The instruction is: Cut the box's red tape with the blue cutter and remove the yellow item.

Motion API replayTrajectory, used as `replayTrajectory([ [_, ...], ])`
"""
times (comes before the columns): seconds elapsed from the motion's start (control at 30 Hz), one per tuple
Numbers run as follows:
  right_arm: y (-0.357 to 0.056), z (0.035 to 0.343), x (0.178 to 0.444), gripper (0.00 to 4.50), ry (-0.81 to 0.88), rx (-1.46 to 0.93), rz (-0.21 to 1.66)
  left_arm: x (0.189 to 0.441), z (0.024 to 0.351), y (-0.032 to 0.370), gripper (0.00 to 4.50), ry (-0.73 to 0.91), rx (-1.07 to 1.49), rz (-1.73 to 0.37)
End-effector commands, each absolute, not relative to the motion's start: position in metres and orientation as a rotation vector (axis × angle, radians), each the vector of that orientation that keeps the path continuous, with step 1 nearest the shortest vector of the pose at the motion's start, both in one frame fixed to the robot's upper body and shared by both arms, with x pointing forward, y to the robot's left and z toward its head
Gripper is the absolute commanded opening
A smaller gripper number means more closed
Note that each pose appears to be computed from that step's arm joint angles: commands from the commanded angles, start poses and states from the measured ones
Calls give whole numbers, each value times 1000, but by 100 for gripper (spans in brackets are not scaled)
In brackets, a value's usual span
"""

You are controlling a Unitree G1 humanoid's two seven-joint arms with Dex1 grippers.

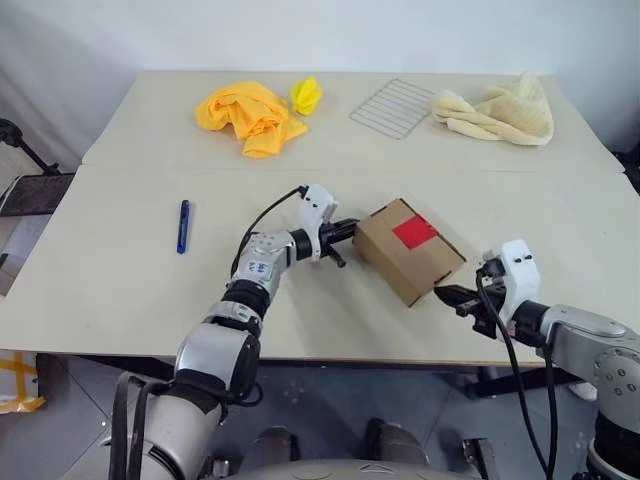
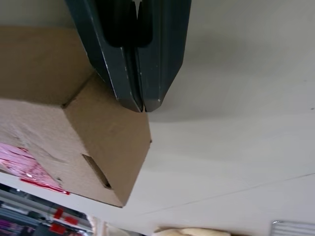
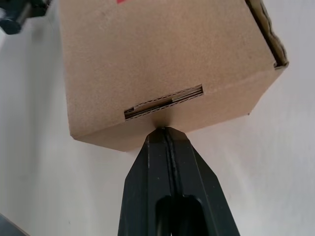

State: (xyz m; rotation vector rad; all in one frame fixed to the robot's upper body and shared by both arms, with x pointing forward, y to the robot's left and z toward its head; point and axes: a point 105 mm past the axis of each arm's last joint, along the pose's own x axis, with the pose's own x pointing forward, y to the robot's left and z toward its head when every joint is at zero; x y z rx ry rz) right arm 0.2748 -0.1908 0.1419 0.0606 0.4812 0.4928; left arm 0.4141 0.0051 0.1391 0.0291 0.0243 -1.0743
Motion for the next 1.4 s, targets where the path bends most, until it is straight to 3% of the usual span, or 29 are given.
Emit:
replayTrajectory([
  [0.03,-179,151,269,0,452,26,559,395,133,-14,6,39,67,-1210],
  [0.27,-174,148,260,0,488,-7,598,381,119,-5,6,85,110,-1250],
  [0.57,-171,134,249,0,550,-48,636,381,121,7,6,86,103,-1189],
  [0.83,-222,122,248,0,576,-171,452,396,126,38,6,58,75,-1013],
  [1.0,-254,131,249,0,528,-215,358,398,130,64,6,44,82,-903],
  [1.03,-265,137,251,0,505,-212,314,396,128,74,22,68,73,-881],
  [1.13,-281,152,252,60,465,-179,290,384,116,91,94,177,62,-862],
  [1.27,-281,197,262,193,303,-97,347,374,133,125,215,151,9,-760],
  [1.4,-275,211,271,333,228,-58,410,372,153,154,342,86,-42,-608],
])
